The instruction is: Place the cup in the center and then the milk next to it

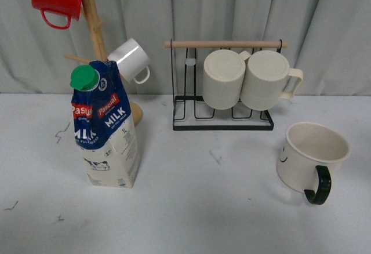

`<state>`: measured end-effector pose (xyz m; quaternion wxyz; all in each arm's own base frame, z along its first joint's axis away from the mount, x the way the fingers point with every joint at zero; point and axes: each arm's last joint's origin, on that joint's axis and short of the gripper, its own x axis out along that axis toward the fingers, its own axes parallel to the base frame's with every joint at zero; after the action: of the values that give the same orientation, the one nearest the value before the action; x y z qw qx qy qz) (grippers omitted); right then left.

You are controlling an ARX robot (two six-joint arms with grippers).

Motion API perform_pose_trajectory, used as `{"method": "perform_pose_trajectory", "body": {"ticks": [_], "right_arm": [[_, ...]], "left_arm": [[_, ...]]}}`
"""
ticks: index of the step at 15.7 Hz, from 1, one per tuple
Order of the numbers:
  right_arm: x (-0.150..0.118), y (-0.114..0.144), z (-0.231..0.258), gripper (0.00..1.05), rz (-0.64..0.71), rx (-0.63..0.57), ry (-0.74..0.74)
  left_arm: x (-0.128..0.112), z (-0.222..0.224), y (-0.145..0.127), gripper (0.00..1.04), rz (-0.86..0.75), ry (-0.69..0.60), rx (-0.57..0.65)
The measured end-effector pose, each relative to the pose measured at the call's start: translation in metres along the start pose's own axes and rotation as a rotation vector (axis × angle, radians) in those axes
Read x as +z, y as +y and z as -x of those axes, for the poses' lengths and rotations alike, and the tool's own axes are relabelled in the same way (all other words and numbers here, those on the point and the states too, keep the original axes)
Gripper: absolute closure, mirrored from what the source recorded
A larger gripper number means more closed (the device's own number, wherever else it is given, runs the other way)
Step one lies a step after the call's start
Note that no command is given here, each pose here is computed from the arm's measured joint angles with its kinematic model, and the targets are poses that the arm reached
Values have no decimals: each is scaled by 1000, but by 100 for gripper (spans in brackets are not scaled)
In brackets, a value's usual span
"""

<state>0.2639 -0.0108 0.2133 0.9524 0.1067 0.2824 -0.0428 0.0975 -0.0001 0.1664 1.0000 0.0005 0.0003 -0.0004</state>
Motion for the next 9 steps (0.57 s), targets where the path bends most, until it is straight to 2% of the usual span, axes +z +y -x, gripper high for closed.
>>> {"method": "perform_pose_trajectory", "body": {"ticks": [4,9], "right_arm": [[7,1,-61,6,-35,-39,199],[-2,23,-113,6,-10,-16,334]], "left_arm": [[0,0,0,7,0,0,0],[0,0,0,7,0,0,0]]}}
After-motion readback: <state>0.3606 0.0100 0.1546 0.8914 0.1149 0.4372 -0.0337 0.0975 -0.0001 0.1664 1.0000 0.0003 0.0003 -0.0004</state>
